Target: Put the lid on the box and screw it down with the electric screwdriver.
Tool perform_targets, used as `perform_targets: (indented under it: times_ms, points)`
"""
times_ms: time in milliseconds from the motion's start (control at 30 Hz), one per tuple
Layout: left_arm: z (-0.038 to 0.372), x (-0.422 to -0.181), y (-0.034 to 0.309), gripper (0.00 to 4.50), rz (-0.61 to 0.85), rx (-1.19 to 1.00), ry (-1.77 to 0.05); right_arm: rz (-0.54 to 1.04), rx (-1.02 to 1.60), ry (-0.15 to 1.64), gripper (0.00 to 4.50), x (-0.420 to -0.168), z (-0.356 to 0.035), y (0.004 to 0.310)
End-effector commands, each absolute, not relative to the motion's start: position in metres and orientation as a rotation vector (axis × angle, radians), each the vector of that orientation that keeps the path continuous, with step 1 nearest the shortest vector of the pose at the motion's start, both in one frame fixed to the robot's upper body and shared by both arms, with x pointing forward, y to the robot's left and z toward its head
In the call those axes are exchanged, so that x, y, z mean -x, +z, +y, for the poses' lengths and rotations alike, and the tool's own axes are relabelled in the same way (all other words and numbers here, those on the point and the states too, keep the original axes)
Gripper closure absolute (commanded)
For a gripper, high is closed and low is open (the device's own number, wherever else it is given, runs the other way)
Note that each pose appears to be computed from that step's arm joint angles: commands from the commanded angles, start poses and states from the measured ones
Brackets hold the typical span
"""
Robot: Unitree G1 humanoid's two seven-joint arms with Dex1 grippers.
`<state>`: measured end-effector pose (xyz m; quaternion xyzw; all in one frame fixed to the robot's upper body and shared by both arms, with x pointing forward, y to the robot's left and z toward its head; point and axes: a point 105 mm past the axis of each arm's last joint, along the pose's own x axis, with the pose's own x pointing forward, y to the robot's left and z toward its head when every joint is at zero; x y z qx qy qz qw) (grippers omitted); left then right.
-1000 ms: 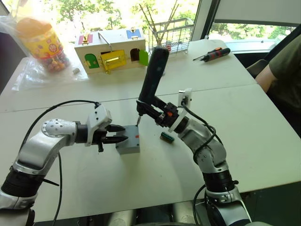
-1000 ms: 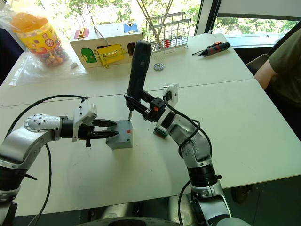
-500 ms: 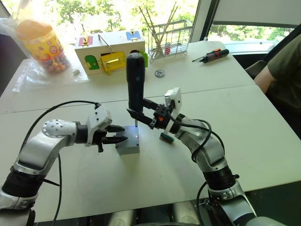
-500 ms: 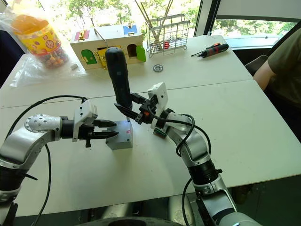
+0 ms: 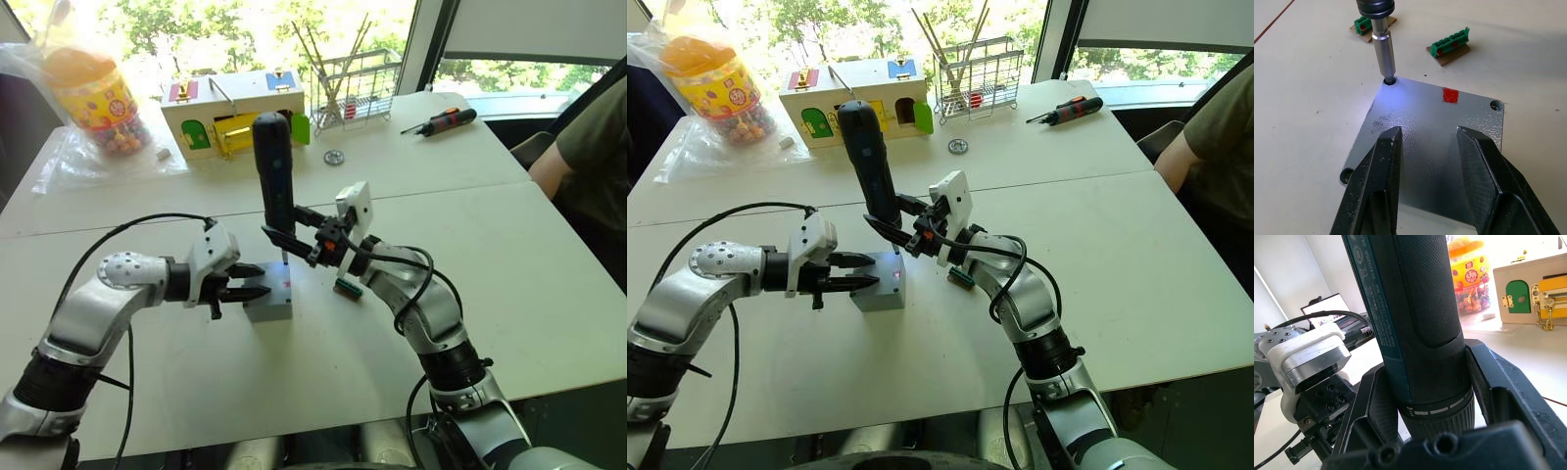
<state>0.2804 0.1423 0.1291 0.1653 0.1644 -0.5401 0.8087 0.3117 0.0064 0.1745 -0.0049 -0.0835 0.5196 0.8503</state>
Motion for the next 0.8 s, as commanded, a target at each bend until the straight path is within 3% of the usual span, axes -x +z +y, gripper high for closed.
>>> perform_targets:
  times_ms: [33,367,500,667,800]
  points:
    - [0.142,-0.278,0.122,2.70,0.370,-0.360,-1.157,0.001,0.014,1.094,2.76,-0.311,0.007,0.134]
    - [0.140,-0.279,0.119,2.70,0.371,-0.357,-1.162,-0.054,0.019,1.086,2.76,-0.311,0.003,0.151]
    - [0.141,-0.279,0.116,2.70,0.376,-0.351,-1.161,-0.157,-0.037,1.075,2.76,-0.311,-0.002,0.192]
    - [0.142,-0.278,0.115,2.70,0.379,-0.331,-1.167,-0.305,-0.185,1.103,2.76,-0.299,-0.024,0.276]
    - [0.131,-0.286,0.145,2.70,0.271,-0.174,-1.175,-0.315,-0.274,1.028,2.76,-0.307,-0.059,0.320]
